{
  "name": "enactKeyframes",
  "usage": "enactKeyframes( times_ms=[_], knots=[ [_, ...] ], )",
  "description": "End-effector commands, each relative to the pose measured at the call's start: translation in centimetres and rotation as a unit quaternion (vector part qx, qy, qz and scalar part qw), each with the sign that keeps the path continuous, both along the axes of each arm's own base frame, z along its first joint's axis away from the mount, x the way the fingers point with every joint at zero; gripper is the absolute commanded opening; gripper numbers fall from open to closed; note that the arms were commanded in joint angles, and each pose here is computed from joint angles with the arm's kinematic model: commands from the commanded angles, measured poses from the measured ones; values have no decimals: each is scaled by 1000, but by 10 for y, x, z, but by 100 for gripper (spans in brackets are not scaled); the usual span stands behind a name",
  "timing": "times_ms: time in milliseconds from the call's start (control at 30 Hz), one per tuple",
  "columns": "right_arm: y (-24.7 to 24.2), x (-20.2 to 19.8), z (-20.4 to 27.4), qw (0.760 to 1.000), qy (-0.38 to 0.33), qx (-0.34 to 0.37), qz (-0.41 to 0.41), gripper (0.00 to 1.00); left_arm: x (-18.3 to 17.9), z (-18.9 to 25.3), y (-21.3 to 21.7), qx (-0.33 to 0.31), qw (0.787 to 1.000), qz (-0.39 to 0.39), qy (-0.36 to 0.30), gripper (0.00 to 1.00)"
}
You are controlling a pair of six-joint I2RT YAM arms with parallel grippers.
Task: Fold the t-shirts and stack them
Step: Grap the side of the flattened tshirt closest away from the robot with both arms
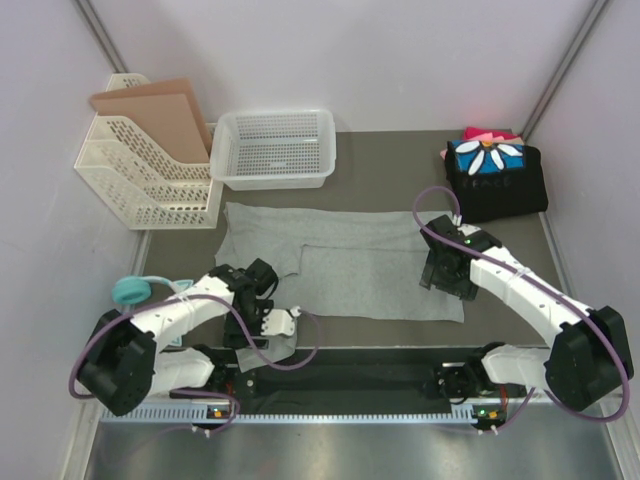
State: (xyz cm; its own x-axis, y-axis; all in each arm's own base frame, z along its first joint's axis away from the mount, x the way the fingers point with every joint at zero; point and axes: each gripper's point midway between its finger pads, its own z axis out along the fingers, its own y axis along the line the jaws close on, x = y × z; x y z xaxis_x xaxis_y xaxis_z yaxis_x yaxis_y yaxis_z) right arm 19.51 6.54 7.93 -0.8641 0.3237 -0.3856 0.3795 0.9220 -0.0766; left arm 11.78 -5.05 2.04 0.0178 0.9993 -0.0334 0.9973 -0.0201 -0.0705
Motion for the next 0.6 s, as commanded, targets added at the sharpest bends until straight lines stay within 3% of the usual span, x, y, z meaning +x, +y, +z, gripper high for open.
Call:
enactKeyframes(
  times_ms=[0, 200, 233, 300, 367, 567],
  knots=[
    [4, 9, 10, 1000, -25, 1, 1, 73, -1, -9, -3, 8, 1000, -1, 7, 71],
    [3, 9, 9, 1000, -23, -3, 2, 73, 0, -13, -9, 4, 1000, 12, 21, 47],
    [3, 9, 9, 1000, -22, -3, 2, 73, 0, -14, -10, 3, 1000, 14, 23, 37],
    [3, 10, 8, 1000, -23, -2, 3, 73, 0, -14, -11, 4, 999, 19, 26, 25],
    [4, 10, 8, 1000, -22, -3, 3, 73, -1, -15, -11, 7, 999, 28, 32, 3],
    [6, 14, -2, 1000, -10, -8, 7, 73, 15, 5, -18, -3, 999, 39, 4, 0]
  ],
)
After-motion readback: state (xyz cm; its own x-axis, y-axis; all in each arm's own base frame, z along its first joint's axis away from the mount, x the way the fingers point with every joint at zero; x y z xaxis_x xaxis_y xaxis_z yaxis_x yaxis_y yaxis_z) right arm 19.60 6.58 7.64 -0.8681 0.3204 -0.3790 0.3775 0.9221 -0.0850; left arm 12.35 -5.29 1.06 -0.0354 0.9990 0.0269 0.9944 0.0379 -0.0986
